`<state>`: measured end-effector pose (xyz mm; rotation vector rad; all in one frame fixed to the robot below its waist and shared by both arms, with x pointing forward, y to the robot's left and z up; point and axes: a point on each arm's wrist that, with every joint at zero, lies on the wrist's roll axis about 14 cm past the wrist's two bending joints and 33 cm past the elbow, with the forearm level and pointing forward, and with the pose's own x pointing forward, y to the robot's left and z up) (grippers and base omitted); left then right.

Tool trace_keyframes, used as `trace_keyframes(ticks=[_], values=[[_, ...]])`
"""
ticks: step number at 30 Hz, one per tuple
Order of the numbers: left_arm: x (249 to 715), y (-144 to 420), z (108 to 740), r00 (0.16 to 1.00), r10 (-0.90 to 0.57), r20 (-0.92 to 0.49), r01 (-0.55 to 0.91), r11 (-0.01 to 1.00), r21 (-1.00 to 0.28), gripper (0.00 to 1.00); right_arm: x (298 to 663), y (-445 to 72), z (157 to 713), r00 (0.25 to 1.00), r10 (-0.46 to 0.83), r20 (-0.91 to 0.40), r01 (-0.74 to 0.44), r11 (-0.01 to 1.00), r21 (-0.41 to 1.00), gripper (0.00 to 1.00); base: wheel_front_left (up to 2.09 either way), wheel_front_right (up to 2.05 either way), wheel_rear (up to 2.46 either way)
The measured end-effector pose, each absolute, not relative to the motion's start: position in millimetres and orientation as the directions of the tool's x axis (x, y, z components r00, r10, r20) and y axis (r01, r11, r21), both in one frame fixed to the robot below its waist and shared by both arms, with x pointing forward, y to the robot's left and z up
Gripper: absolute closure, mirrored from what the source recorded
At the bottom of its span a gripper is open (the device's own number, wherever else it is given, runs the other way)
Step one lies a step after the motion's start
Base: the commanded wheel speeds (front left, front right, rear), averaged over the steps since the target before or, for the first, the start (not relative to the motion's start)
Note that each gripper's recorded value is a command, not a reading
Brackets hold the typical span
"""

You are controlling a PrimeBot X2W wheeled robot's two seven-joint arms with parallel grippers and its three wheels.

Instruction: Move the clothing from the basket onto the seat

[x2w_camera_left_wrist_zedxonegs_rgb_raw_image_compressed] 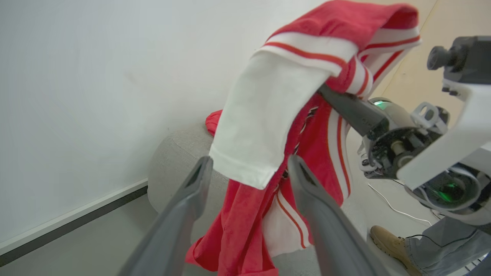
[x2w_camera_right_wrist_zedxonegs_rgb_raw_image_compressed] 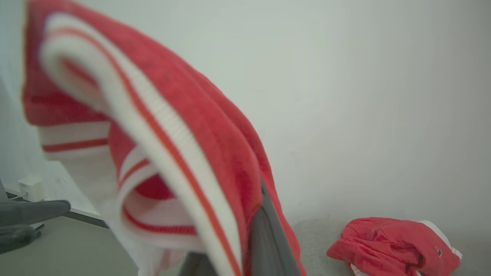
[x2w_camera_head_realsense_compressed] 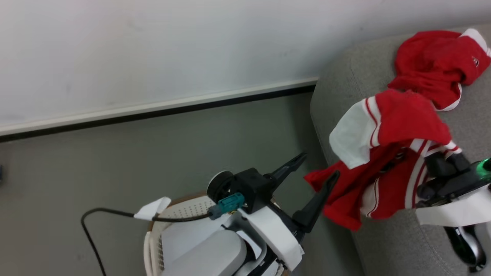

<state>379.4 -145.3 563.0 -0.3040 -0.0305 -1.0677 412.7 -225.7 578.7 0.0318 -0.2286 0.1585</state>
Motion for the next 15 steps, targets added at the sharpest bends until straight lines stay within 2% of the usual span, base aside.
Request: trace_keyframes(ticks=[5, 15], values=[[395.3, -160.3, 548.8, 0.446, -0.879, 0.170, 0.883, 0.401, -0.245, 0.00, 436.9, -264.8, 586.1, 0.969, 0.086, 0.231, -0.074, 0.995, -0.060, 1.00, 0.00, 0.00, 0.00], [432.3, -164.8, 512.5, 0.422, -0.893, 0.156, 0.887, 0.372, -0.274, 0.00, 513.4, -374.6, 674.0, 0.939, -0.103, 0.329, 0.175, 0.964, -0.199, 1.00, 0.00, 0.00, 0.00]])
